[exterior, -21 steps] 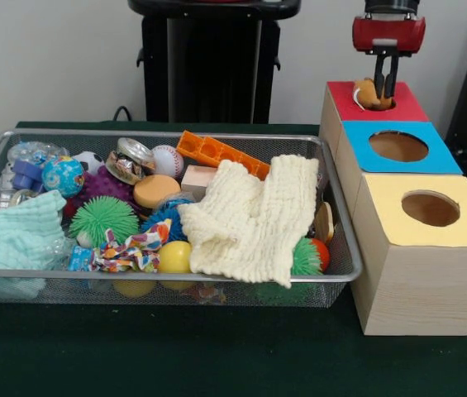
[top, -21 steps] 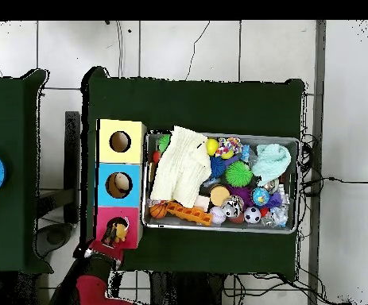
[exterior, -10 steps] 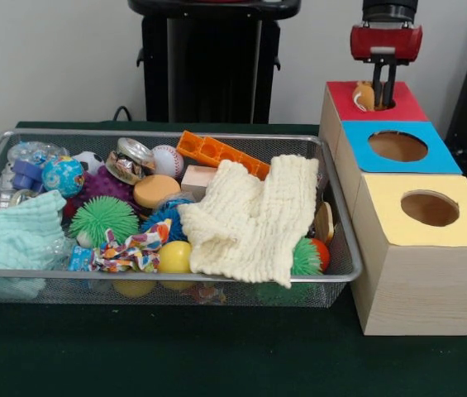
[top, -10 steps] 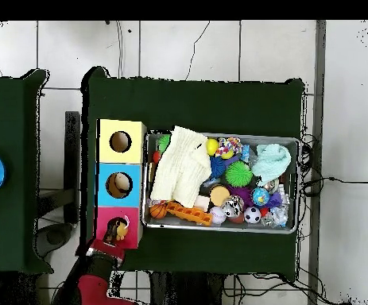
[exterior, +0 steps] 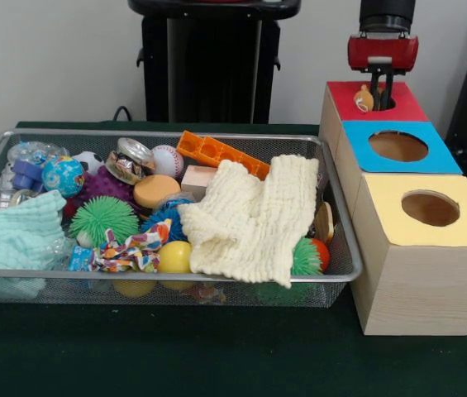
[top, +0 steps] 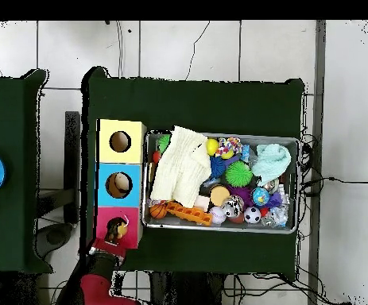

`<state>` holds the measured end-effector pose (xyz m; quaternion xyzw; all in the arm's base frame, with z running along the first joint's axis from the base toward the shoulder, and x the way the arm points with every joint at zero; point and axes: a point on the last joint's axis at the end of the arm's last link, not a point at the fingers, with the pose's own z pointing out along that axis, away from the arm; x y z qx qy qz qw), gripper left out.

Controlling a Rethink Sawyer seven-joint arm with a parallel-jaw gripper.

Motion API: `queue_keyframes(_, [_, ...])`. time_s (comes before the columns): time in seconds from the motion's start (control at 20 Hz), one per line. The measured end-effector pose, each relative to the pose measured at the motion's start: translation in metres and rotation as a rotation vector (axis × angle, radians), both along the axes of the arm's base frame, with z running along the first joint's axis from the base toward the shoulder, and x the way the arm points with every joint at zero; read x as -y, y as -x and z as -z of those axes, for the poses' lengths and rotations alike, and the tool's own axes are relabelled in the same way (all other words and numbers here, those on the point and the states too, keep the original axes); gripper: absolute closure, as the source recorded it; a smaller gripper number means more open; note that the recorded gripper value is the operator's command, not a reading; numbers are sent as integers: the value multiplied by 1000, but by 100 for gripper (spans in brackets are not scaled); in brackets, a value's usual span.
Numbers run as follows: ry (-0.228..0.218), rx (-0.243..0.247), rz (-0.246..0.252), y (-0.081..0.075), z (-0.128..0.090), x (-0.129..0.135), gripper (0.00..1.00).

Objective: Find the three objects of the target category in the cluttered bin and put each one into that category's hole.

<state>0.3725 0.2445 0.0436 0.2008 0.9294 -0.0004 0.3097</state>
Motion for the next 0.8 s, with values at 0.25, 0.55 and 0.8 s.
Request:
queue_keyframes(0.25, [3, -11, 12, -1, 8, 5, 100])
queue_keyframes(0.55, [-2, -10, 14, -3, 10, 7, 100])
queue_keyframes(0.8, [-4, -4, 9, -4, 10, 6, 0])
